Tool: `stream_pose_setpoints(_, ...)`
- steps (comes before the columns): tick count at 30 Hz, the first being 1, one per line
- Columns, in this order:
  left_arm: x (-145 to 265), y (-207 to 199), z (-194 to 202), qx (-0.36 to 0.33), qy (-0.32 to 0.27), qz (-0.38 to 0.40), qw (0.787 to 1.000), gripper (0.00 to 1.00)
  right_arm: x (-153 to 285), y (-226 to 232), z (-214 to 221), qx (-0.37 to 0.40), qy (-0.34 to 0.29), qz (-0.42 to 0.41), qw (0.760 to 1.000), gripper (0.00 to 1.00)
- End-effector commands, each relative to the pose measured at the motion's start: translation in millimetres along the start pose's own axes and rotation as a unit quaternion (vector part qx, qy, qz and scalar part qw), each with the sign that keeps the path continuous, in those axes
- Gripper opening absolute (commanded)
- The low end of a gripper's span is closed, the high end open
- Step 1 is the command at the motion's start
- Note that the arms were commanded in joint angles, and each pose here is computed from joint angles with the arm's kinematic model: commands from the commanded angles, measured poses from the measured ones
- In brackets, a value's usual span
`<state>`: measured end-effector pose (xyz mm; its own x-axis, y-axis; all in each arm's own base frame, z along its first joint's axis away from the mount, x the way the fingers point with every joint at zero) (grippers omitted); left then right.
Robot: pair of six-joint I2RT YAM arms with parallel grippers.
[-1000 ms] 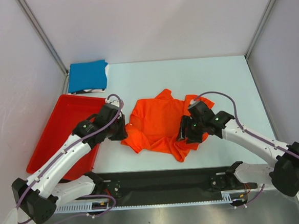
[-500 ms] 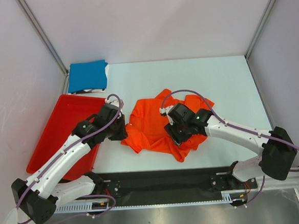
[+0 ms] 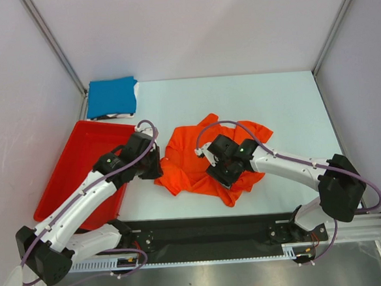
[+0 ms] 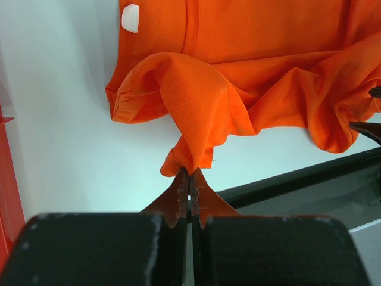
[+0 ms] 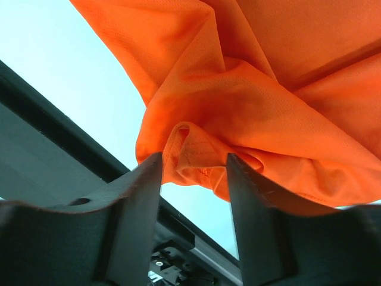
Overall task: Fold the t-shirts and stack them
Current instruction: Flatten the tshirt out
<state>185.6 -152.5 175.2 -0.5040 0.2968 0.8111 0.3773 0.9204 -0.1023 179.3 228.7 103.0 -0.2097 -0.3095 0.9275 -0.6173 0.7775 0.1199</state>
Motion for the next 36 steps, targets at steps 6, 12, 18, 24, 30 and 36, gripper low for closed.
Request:
stream_pose_setpoints(6, 2, -7, -12, 0.011, -0.019, 0.012, 1.0, 0.01, -4, -6, -2, 0.014, 0.004, -0.005, 1.0, 0.43)
stream_pose_setpoints(12, 0, -7, -12, 0.012, -0.017, 0.013, 1.0, 0.0, -6, -8, -4, 0.009, 0.003, -0.008, 1.0, 0.5)
stream_pose_setpoints(18, -1, -9, -14, 0.015, -0.017, 0.016, 1.0, 0.0, -11, -6, -4, 0.009, 0.009, -0.013, 1.0, 0.54)
stream_pose_setpoints(24, 1, -9, -15, 0.016, -0.021, 0.016, 1.0, 0.0, -12, -6, -7, 0.007, 0.006, -0.006, 1.0, 0.45)
stream_pose_setpoints(30, 0, -9, -13, 0.019, -0.021, 0.018, 0.999, 0.0, 2, -12, -17, -0.012, -0.02, -0.002, 1.0, 0.33)
stream_pose_setpoints(36, 2, -11, -16, 0.02, -0.025, 0.021, 0.999, 0.0, 5, -13, -15, -0.026, -0.02, -0.005, 0.999, 0.0)
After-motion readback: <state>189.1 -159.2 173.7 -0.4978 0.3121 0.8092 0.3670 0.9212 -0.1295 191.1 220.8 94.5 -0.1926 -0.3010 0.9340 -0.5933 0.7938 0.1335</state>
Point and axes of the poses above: each gripper's point midway between its finger pads, its own x axis back along the fingers, its own y axis along the line the jaws close on, z = x × y, the point moved 2 cm from there along x, back along the fingers, and after that the axes turned 15 degrees about -x, right-handed, at the moved point
